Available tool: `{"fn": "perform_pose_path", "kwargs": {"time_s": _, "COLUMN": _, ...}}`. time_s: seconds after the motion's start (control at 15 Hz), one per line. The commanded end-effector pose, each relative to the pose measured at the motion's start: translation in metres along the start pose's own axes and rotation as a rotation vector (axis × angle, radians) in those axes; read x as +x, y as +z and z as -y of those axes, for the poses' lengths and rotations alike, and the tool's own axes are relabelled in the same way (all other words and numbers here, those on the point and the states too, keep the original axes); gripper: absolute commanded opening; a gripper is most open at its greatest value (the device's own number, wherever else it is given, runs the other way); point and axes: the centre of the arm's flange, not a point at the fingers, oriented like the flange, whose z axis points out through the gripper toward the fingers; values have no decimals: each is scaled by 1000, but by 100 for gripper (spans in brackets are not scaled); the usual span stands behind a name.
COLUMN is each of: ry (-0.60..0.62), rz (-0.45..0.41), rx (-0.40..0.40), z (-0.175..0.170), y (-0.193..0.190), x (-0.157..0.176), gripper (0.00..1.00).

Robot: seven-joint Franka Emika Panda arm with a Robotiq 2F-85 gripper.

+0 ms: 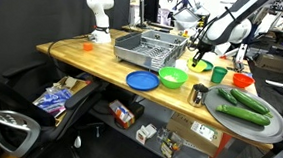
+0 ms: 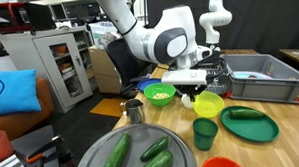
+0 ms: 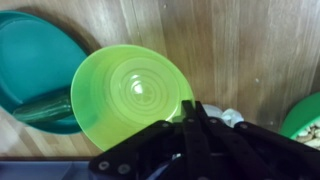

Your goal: Put the yellow bowl on the drying rack.

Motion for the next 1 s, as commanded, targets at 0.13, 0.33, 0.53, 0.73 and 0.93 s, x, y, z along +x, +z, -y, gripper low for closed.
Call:
{"fn": "perform_pose_path", "kwargs": {"time_s": 0.13, "ry": 31, "rz": -189, "rx": -76, "z": 2, "y": -76, "x": 16, "gripper": 1}}
{"fn": "perform_pose_path", "kwargs": {"time_s": 0.33, "ry": -6, "rz": -323, "rx": -124, "z": 13, "y": -115, "x": 49, "gripper": 1}}
{"fn": "perform_pose_path", "kwargs": {"time_s": 0.53, "ry": -57, "rz": -473, "rx": -107, "z": 34, "y": -141, "x": 88, "gripper": 1}}
{"fn": "perform_pose_path", "kwargs": {"time_s": 0.73, "ry": -95, "rz": -603, "rx": -18, "z": 65, "y": -154, "x": 125, "gripper": 1}}
{"fn": "perform_pose_path", "kwargs": {"time_s": 0.93, "ry": -94, "rz": -703, "rx": 125, "z": 92, "y": -157, "x": 153, "gripper": 1}}
